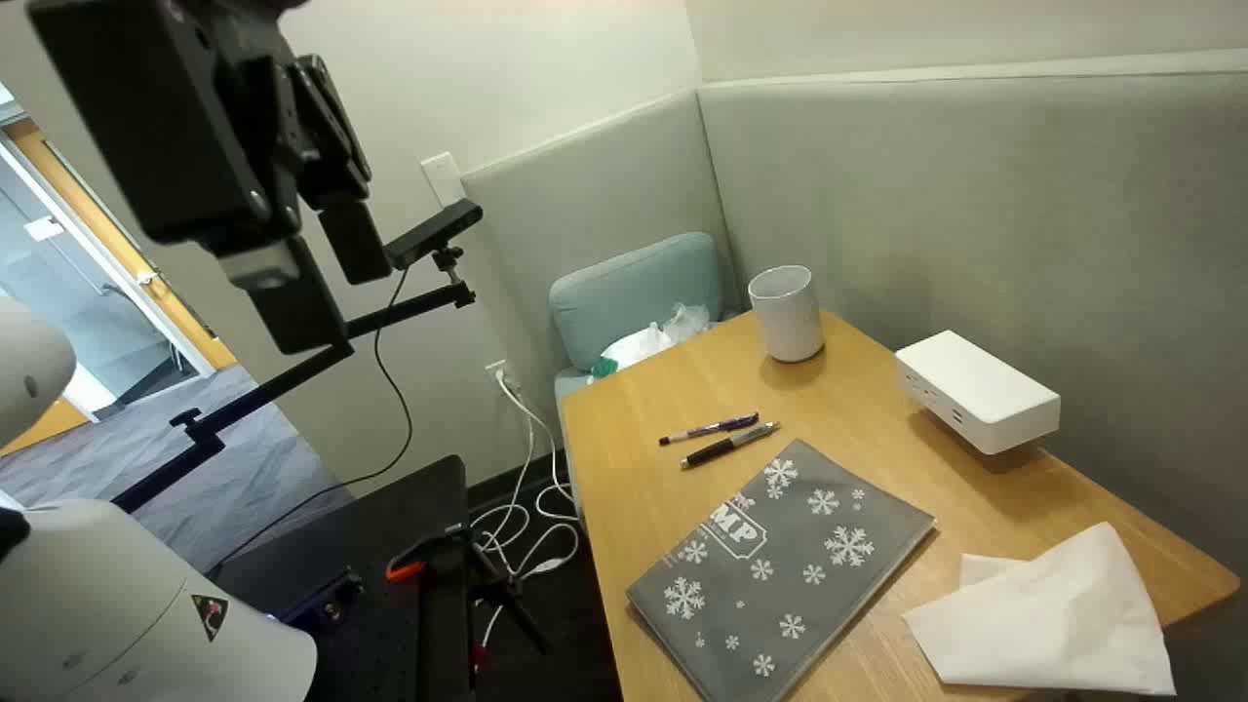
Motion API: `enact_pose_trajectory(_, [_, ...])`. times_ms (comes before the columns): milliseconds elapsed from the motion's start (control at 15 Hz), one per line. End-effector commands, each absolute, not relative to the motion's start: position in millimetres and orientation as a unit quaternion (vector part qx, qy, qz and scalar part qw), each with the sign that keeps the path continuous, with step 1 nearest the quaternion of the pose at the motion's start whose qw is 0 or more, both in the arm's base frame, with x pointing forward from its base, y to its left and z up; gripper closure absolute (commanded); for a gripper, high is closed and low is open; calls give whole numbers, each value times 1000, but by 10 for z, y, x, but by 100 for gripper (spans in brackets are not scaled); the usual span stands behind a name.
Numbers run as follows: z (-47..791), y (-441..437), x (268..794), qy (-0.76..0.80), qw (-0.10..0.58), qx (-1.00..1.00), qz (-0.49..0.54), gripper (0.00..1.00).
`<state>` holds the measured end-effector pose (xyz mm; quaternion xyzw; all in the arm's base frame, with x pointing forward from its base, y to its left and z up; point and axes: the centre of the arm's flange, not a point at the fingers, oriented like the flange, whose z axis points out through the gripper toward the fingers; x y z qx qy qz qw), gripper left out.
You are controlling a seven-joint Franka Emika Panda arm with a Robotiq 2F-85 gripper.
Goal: Pick up one pen from the table and put it in the white cup. Open the grey object on the table.
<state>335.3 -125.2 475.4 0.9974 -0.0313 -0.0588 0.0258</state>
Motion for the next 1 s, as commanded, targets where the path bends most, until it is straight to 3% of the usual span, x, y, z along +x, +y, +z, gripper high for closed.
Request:
enact_pose_trajectory(0, [4754,-1252,3353,-31,26,997,-59,0])
enact_pose_trajectory(400, [4661,-1132,3430,-29,29,998,-56,0])
enact_pose_trajectory(933, [3761,-391,4110,11,18,1000,0,0])
